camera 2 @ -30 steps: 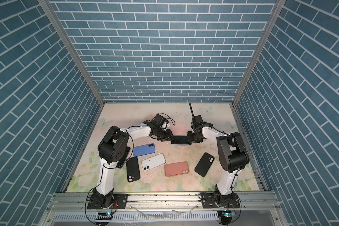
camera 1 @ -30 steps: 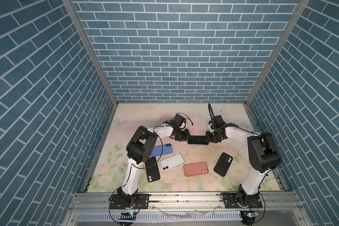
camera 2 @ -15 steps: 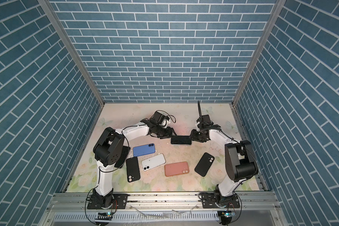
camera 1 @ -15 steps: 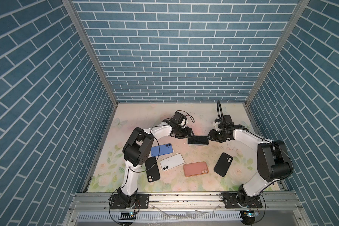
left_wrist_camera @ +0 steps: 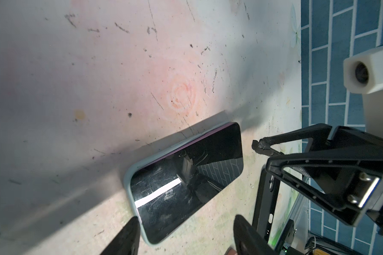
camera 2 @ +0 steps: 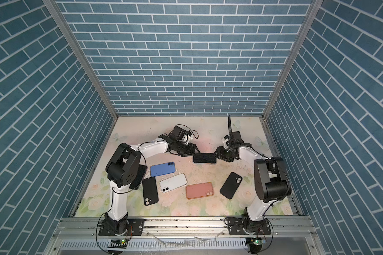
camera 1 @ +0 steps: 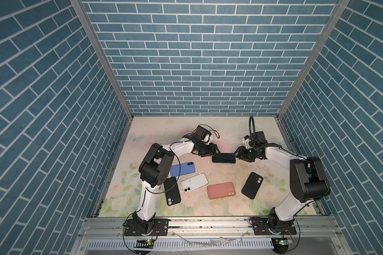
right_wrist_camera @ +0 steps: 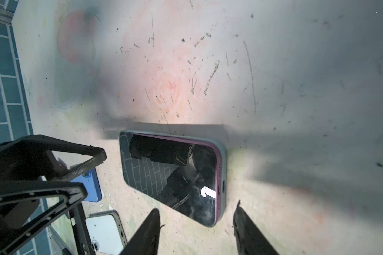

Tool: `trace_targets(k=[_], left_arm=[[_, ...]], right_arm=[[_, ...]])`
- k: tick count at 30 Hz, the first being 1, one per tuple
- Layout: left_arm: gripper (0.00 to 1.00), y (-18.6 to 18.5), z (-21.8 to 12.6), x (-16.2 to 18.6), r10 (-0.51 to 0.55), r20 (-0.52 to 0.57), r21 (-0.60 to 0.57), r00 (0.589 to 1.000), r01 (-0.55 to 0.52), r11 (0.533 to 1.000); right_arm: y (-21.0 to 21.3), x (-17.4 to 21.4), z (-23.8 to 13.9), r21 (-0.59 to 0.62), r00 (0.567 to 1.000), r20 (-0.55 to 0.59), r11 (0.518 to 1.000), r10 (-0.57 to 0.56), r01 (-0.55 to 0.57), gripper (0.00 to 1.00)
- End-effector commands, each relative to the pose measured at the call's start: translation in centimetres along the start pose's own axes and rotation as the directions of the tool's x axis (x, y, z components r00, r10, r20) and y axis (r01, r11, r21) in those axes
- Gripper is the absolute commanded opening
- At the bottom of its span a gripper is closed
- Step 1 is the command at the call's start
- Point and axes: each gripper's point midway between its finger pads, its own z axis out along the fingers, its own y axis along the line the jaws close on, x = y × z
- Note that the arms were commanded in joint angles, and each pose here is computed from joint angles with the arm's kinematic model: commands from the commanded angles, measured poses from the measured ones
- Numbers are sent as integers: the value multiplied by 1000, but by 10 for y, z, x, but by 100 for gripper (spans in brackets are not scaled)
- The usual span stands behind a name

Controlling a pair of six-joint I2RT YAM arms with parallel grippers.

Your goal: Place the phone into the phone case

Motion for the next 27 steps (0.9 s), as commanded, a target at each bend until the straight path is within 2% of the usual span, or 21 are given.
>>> trace_targets(k=[1, 14, 20, 27], left_arm=[[67, 6, 9, 1, -11, -21, 5, 1000, 11, 1000], [62, 11, 16, 7, -45, -37, 18, 998, 45, 999], [62, 16, 20, 13, -68, -44, 25, 997, 69, 997], [61, 19, 24, 18, -86, -54, 30, 995, 87, 996]], right_arm=[[3, 3, 12, -63, 999, -31, 997, 35, -37, 55], [-8, 15, 34, -89, 993, -99, 994, 58, -67, 56], [4, 19, 40, -189, 991, -126, 980, 44, -68, 56], [38, 13, 26, -374, 995, -102, 927, -9, -30, 56]])
